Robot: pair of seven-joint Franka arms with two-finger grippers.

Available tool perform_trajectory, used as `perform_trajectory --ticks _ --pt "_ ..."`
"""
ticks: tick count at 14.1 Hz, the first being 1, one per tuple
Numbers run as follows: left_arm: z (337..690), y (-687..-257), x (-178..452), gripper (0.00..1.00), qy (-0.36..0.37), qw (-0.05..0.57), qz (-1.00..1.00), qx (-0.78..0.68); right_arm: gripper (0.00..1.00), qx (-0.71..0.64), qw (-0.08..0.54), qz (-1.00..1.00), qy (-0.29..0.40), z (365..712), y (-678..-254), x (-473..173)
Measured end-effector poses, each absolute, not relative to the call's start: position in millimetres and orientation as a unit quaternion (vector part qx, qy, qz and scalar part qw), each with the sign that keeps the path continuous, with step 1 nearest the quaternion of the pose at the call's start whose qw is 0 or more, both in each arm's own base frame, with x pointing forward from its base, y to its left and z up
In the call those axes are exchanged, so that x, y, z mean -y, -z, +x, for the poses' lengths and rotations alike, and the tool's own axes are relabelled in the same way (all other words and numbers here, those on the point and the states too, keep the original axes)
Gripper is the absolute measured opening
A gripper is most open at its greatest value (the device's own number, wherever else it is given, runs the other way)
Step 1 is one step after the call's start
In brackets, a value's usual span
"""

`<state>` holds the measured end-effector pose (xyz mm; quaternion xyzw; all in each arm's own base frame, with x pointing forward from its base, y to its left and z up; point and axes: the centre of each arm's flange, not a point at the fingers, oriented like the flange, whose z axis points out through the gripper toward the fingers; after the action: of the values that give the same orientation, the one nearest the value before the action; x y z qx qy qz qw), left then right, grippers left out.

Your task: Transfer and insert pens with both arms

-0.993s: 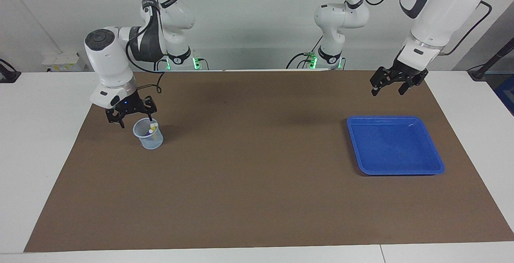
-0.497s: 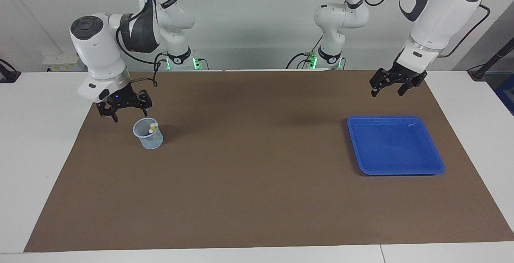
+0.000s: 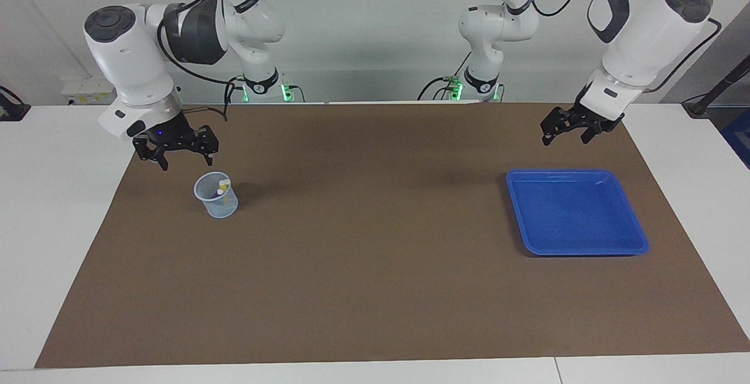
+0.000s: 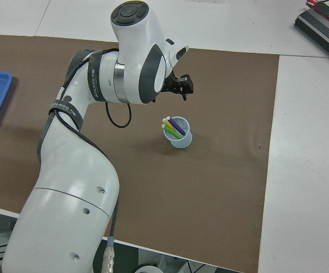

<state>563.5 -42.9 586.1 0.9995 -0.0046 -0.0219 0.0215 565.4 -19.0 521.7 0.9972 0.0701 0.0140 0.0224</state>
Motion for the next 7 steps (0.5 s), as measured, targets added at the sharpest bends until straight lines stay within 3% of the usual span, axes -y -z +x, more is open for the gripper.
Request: perform_trajectory --ticks 7 --pt "569.8 -582.7 42.3 1.00 0.001 0.023 1.000 0.003 1.00 -0.071 0.017 0.997 0.011 561.6 -567.8 6.1"
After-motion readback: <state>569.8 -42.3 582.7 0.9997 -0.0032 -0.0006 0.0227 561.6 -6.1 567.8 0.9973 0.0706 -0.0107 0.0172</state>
